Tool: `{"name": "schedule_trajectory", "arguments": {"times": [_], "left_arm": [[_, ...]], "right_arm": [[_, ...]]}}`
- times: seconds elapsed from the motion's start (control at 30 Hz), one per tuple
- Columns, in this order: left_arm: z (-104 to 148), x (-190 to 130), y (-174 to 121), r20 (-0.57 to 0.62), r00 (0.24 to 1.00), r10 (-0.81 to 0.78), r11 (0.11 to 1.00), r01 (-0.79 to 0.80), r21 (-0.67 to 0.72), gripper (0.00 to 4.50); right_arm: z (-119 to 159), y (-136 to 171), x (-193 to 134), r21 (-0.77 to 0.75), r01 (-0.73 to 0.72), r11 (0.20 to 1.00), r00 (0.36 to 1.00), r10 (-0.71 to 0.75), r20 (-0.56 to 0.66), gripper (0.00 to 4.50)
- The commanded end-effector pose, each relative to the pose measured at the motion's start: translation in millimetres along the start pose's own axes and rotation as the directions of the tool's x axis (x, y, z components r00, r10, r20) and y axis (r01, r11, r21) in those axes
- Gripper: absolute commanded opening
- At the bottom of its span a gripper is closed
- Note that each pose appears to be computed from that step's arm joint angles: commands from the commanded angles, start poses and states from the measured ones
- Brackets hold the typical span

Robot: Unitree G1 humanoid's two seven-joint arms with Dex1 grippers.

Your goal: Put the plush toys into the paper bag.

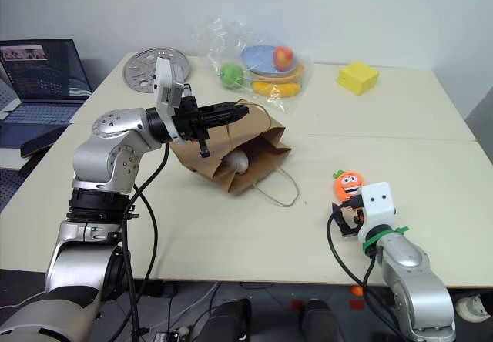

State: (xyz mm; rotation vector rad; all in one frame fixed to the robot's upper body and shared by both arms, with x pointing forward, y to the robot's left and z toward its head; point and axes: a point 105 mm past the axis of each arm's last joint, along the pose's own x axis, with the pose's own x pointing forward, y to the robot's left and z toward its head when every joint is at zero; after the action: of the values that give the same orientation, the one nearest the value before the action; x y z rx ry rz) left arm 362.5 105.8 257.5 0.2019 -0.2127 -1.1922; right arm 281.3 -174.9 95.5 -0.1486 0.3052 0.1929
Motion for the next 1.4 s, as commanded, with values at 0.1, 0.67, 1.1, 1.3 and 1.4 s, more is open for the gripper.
{"name": "schedule_trajectory", "arguments": {"times": [0.1,0.67,1.1,1.3,1.4], "left_arm": [[14,-1,-2,0.019,1.0,-0.009,0.998,0.008,0.058,0.0],[17,-3,4,0.008,1.0,-0.002,0.998,0.001,0.061,0.0],[21,0,1,0.013,1.0,-0.023,0.997,0.022,0.073,0.0],[21,-2,-2,0.015,1.0,-0.027,0.997,0.026,0.067,0.0],[21,-2,-4,0.012,0.999,-0.037,0.997,0.036,0.063,0.0]], "right_arm": [[6,-7,0,-0.036,0.028,0.999,0.999,-0.026,0.047,2.8],[81,36,13,-0.151,-0.393,0.907,0.888,0.417,0.192,0.04],[98,97,64,-0.143,-0.517,0.844,0.828,0.535,0.167,0.04],[117,101,85,-0.145,-0.466,0.873,0.83,0.488,0.271,0.04],[115,107,96,-0.165,-0.465,0.87,0.828,0.493,0.268,0.04]]}}
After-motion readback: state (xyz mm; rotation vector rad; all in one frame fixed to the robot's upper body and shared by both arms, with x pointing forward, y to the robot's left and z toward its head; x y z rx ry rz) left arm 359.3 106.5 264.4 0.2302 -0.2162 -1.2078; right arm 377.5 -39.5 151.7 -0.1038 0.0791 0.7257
